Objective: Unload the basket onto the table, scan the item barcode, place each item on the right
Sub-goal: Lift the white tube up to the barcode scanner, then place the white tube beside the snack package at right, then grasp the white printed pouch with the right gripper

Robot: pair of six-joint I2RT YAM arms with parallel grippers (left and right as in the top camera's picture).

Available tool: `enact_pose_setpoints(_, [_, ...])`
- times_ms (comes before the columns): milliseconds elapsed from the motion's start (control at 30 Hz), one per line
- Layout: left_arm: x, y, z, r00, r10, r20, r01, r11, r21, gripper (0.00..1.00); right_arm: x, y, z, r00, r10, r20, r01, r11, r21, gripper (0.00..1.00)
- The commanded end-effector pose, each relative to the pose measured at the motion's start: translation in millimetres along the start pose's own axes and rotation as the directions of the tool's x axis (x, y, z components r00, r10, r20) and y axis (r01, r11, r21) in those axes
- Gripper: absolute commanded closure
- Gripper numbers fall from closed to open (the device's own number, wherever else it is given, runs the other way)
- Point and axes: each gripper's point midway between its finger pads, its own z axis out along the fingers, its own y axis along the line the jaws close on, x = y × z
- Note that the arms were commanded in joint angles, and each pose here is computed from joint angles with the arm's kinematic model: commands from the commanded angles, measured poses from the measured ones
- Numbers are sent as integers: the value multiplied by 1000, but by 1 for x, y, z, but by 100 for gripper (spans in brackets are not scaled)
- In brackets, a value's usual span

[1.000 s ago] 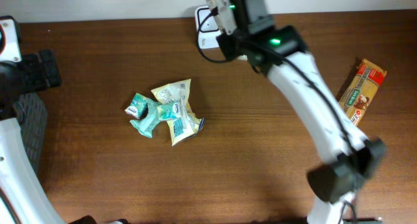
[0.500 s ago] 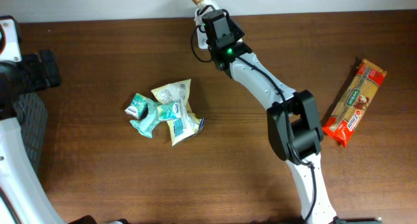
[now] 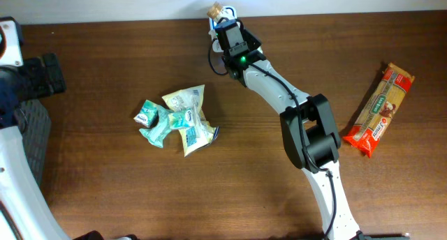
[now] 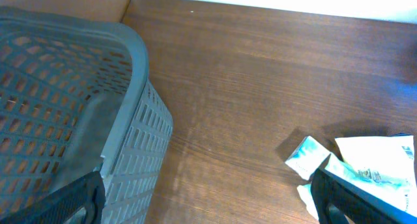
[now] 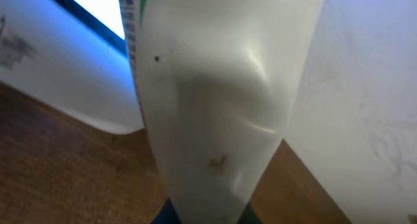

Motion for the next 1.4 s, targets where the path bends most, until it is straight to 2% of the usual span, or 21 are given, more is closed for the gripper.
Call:
enact_pose_setpoints(0, [-1,0,0,1000,8,3,-8,1000,6,1,-25,-40,-34,994,99,53,-101,994,40,96])
enact_pose_setpoints(133, [-1,0,0,1000,8,3,-8,1000,6,1,-38,-49,-100,978,190,88,-168,962,-216,96])
enact_pose_setpoints(200, [-1,0,0,1000,8,2,-8,1000,6,1,-38,-47,-150,964,255,72,-207,894,-398,96])
enact_pose_setpoints(267, [0,0,0,1000,8,2,-8,1000,6,1,-27,-50,-204,927,375,-22,-322,762,-562,96])
enact_pose_setpoints(300, [0,0,0,1000,8,2,-8,1000,6,1,-19,-54,-218,917,394,-59,-350,725,-593,96])
enact_pose_setpoints(367, [0,0,0,1000,8,2,-8,1000,6,1,3,-64,-233,910,393,-131,-390,703,-595,96])
enact_pose_setpoints(433, [0,1,0,1000,8,2,-8,1000,6,1,50,-77,-231,817,457,-351,-576,636,-514,96])
enact_pose_setpoints(467, [0,1,0,1000,8,2,-8,1000,6,1,63,-81,-228,791,462,-400,-611,625,-486,96])
enact_pose_setpoints(500, [0,1,0,1000,8,2,-8,1000,6,1,102,-89,-215,704,478,-525,-697,608,-380,96])
enact_pose_setpoints(567, [0,1,0,1000,8,2,-8,1000,6,1,169,-98,-188,509,524,-683,-799,583,-149,96])
enact_pose_setpoints(700, [0,1,0,1000,8,2,-8,1000,6,1,252,-87,-146,322,528,-786,-843,538,16,96])
enact_pose_setpoints(733, [0,0,0,1000,8,2,-8,1000,6,1,276,-85,-137,253,547,-798,-844,528,95,96])
enact_pose_setpoints(867, [0,1,0,1000,8,2,-8,1000,6,1,334,-79,-127,110,555,-825,-830,507,231,96])
enact_pose_setpoints(900, [0,0,0,1000,8,2,-8,1000,6,1,339,-80,-126,94,554,-827,-832,500,241,83])
enact_pose_setpoints(967, [0,1,0,1000,8,2,-8,1000,6,1,337,-78,-127,82,550,-831,-850,474,230,42])
enact_pose_setpoints(1000, [0,0,0,1000,8,2,-8,1000,6,1,331,-73,-127,78,536,-841,-871,447,204,35])
enact_pose_setpoints(1133, [0,1,0,1000,8,2,-8,1000,6,1,302,-61,-133,121,473,-873,-934,352,61,26])
enact_pose_setpoints(1233, [0,1,0,1000,8,2,-8,1000,6,1,250,-64,-151,254,408,-877,-959,225,-173,24])
enact_pose_setpoints(1300, [0,0,0,1000,8,2,-8,1000,6,1,199,-55,-164,367,390,-845,-929,111,-353,24])
enact_pose_setpoints(1367, [0,1,0,1000,8,2,-8,1000,6,1,158,-41,-171,447,391,-805,-881,37,-472,24])
